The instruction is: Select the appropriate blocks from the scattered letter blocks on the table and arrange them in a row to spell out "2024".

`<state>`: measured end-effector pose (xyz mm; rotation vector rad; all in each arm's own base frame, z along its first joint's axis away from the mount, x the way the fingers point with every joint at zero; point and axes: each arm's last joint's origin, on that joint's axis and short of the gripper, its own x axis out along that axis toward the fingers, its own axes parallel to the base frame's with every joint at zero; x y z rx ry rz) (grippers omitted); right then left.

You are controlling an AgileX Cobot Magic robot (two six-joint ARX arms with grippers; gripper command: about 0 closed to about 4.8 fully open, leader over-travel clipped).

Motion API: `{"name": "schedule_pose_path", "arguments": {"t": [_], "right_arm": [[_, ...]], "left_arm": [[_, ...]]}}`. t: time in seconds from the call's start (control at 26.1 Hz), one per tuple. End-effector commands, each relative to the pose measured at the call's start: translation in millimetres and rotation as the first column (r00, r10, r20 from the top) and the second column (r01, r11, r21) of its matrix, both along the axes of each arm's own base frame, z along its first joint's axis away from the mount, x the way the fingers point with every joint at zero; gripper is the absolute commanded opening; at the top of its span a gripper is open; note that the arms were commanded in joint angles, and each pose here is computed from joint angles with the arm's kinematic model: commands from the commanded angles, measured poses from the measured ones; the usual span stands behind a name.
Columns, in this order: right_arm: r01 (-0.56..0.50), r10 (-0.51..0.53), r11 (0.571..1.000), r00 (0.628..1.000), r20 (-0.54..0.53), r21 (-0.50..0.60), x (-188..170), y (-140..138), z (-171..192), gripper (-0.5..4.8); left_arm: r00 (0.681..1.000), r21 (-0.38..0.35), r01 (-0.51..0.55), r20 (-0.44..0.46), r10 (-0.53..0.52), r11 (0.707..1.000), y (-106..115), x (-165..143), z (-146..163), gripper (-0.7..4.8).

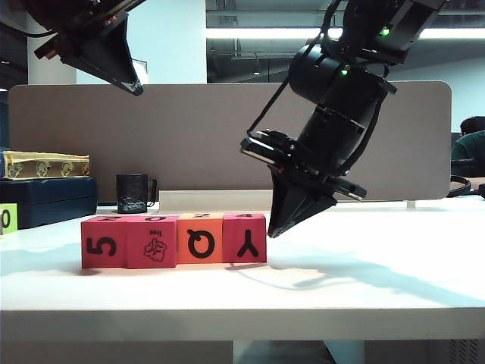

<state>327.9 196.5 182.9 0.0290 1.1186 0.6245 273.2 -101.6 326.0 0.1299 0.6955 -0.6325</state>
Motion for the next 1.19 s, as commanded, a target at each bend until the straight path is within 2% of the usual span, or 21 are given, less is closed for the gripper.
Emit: {"name": "schedule_pose_path", "arguments": {"t": [0.04,0.19,0.38,0.54,0.69,0.8,0.92,1.19], "right_arm": [[0.033,-0.031,0.998,0.998,0.046,-0.050,2,-4,6,-0.01],[0.011,-0.005,0.998,0.996,0.084,-0.066,-2,-7,23,-0.01],[-0.036,0.037,0.999,0.993,0.108,-0.013,-13,-3,47,-0.01],[-0.098,0.097,0.995,0.987,0.127,0.002,-28,11,56,-0.01],[-0.168,0.165,0.986,0.976,0.143,0.004,-42,33,56,-0.01],[-0.209,0.203,0.978,0.964,0.175,0.018,-50,47,58,-0.01],[-0.255,0.245,0.967,0.951,0.188,0.025,-59,63,55,-0.01],[-0.309,0.299,0.951,0.937,0.182,0.025,-68,88,37,-0.01]], "left_arm": [[1.000,0.002,0.006,0.006,-0.006,1.000,0,-1,1,-0.06],[1.000,0.009,0.001,0.003,-0.001,1.000,0,-1,1,-0.06],[0.998,0.086,-0.064,-0.013,0.065,0.994,4,-2,-3,-0.06],[0.998,0.122,-0.058,-0.013,0.060,0.991,6,-8,-1,-0.06],[0.997,0.108,-0.054,0.059,0.048,0.993,12,-26,18,-0.06],[0.988,0.088,-0.090,0.137,0.078,0.992,19,-42,25,-0.06],[0.977,0.077,-0.128,0.183,0.113,0.989,25,-59,16,-0.06],[0.968,0.019,-0.178,0.186,0.171,0.984,35,-86,-11,-0.06]]}}
